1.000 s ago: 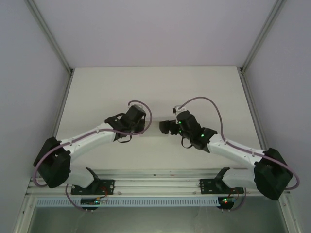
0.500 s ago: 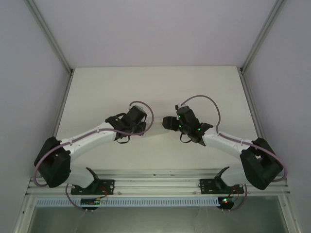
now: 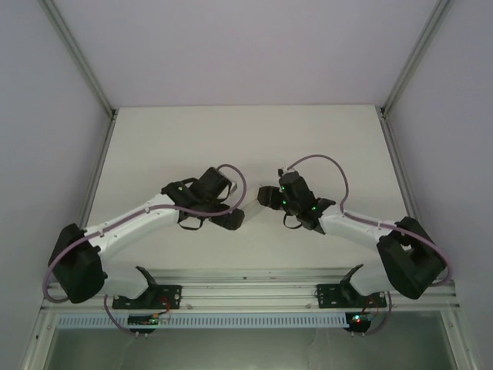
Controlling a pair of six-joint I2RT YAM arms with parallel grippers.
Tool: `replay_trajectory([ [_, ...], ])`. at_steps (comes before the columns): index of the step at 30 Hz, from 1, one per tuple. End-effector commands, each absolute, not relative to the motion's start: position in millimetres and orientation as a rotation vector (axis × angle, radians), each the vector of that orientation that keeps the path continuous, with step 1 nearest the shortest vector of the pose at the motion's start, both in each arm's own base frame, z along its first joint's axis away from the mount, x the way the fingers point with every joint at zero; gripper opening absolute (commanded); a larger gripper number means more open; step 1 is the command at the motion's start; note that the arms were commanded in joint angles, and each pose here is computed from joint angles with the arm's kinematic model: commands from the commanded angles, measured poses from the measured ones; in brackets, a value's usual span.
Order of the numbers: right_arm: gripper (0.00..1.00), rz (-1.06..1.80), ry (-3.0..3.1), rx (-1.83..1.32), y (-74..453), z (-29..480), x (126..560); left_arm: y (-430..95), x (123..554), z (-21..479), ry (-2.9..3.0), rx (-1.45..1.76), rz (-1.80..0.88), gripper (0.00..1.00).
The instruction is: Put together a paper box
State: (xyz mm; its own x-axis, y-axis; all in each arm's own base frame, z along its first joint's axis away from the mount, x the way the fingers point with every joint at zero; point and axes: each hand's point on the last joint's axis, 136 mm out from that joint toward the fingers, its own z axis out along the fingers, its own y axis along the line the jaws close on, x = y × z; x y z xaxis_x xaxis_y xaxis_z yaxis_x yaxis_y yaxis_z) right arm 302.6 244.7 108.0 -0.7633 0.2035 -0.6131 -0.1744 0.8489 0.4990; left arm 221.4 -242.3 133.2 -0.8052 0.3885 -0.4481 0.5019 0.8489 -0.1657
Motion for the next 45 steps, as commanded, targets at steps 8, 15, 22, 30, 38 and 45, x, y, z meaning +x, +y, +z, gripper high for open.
replay_trajectory([
  [8, 0.54, 0.548, 2.603, -0.012, 221.8, 40.7, 260.1, -229.0, 250.1, 127.6, 2.633, 0.332, -0.701, 1.0],
  [15, 0.53, 0.56, 2.615, 0.018, 219.3, 36.4, 257.3, -237.4, 227.9, 87.9, 2.671, 0.415, -0.826, 0.78],
  [22, 0.51, 0.621, 2.626, 0.076, 216.2, 33.3, 257.2, -230.3, 219.3, 53.7, 2.733, 0.437, -0.774, 0.49],
  [30, 0.49, 0.707, 2.609, 0.177, 208.2, 40.4, 261.9, -214.8, 203.7, 13.9, 2.723, 0.618, -0.425, 0.25],
  [38, 0.49, 0.729, 2.609, 0.169, 206.0, 38.5, 261.9, -214.9, 205.0, 9.6, 2.599, 0.581, -0.474, 0.0],
  [45, 0.49, 0.759, 2.585, 0.113, 208.3, 43.6, 266.2, -209.9, 205.1, 17.8, 2.564, 0.572, -0.422, 0.06],
])
